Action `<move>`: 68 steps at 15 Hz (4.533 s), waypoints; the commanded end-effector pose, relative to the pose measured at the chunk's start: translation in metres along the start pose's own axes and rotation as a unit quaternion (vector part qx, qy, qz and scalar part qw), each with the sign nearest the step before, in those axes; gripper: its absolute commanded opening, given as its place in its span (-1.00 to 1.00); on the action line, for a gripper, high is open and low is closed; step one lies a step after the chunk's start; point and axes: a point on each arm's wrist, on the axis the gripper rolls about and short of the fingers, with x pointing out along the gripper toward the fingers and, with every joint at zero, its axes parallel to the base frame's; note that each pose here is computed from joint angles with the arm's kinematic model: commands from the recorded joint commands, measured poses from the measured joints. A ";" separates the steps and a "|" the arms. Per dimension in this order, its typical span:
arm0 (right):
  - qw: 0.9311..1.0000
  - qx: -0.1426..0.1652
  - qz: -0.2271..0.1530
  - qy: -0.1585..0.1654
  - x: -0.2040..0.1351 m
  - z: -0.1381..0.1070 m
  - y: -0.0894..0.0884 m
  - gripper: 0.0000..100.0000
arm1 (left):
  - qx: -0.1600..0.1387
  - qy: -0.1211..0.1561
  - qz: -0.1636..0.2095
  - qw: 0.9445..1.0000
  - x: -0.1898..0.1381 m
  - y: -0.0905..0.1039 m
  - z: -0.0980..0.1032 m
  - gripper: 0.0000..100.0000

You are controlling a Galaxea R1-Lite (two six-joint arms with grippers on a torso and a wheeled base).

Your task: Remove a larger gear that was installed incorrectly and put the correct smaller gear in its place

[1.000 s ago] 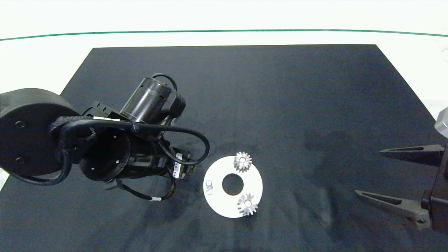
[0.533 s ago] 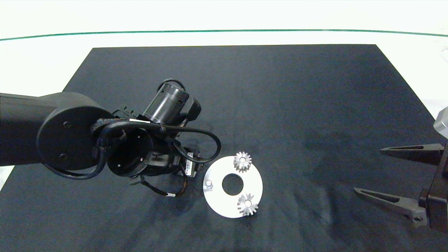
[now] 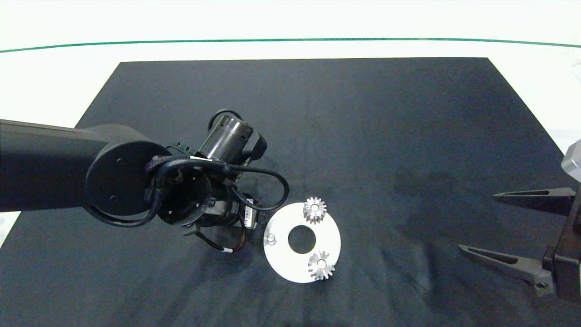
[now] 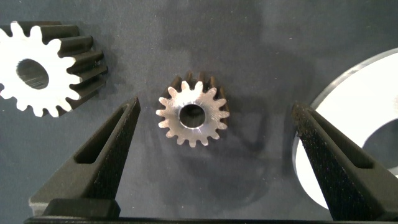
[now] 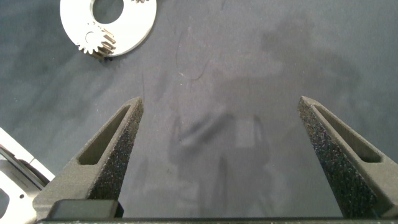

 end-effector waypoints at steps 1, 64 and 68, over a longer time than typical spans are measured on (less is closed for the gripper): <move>1.000 -0.002 -0.005 -0.003 -0.002 0.000 0.000 1.00 | 0.002 0.005 0.003 1.000 0.003 -0.001 -0.001 0.96; 0.996 -0.009 -0.031 -0.081 -0.012 0.010 0.002 1.00 | 0.069 -0.021 -0.083 0.994 -0.041 -0.056 -0.041 -0.74; 0.996 -0.009 -0.030 -0.079 -0.011 0.010 0.002 1.00 | 0.075 -0.033 -0.015 0.997 -0.025 -0.062 -0.044 -0.74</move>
